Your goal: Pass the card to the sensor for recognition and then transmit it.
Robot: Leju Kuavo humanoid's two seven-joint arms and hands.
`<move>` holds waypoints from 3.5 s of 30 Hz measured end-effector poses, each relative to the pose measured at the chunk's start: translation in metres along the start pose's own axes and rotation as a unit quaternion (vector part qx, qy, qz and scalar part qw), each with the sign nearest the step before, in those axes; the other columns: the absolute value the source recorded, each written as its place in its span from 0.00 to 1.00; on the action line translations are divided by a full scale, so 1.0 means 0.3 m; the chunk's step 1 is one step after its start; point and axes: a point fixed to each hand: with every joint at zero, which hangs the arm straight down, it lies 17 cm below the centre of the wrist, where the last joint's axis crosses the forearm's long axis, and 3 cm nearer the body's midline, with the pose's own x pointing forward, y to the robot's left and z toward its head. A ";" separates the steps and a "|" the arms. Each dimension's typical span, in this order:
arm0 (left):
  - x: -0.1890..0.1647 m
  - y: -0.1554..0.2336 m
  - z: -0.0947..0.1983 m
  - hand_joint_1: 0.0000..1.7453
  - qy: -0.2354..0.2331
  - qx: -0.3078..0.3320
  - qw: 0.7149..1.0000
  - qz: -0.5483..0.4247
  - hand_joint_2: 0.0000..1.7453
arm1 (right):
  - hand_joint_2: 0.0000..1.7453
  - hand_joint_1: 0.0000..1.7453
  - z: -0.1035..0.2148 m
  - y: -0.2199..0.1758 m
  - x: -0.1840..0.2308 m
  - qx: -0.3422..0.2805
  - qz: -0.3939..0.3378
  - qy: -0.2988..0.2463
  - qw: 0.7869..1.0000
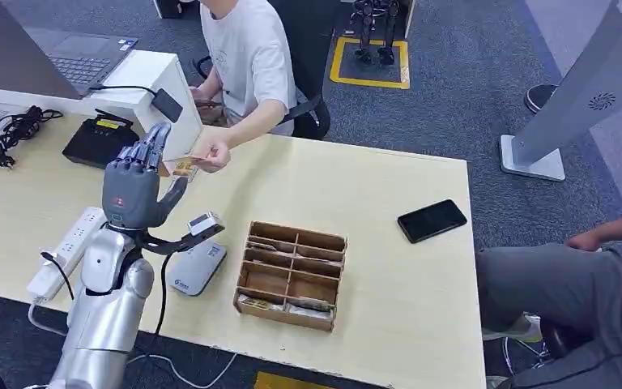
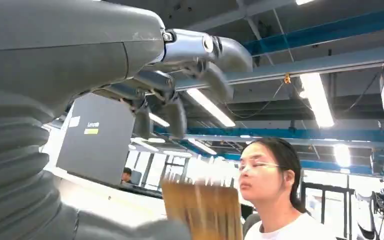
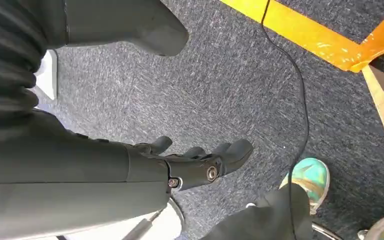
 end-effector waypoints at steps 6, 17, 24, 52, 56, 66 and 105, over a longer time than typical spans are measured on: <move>0.002 -0.065 0.009 0.00 0.028 -0.046 0.997 0.061 1.00 | 1.00 0.00 0.001 0.001 -0.010 0.000 0.000 0.007 1.000; 0.087 -0.133 0.019 0.00 0.046 -0.097 0.977 0.183 1.00 | 1.00 0.00 0.002 0.004 -0.009 -0.001 -0.003 0.005 1.000; 0.268 -0.138 0.094 0.00 -0.024 -0.135 0.953 0.269 1.00 | 1.00 0.00 0.004 0.007 0.000 -0.010 -0.018 0.004 1.000; 0.888 0.040 0.622 0.00 -0.247 -0.239 0.848 0.404 1.00 | 1.00 0.00 0.014 0.018 -0.049 -0.013 -0.040 0.029 0.999; 0.865 0.023 0.679 0.00 -0.249 -0.256 0.852 0.382 1.00 | 1.00 0.00 0.012 0.010 -0.037 -0.018 -0.044 0.018 0.999; 0.821 -0.027 0.717 0.00 -0.253 -0.264 0.878 0.309 1.00 | 1.00 0.00 0.012 0.008 -0.033 -0.019 -0.042 0.014 0.999; 0.550 -0.220 0.564 0.00 -0.100 -0.269 0.952 0.106 1.00 | 1.00 0.00 0.013 0.004 -0.055 -0.023 -0.056 0.029 0.998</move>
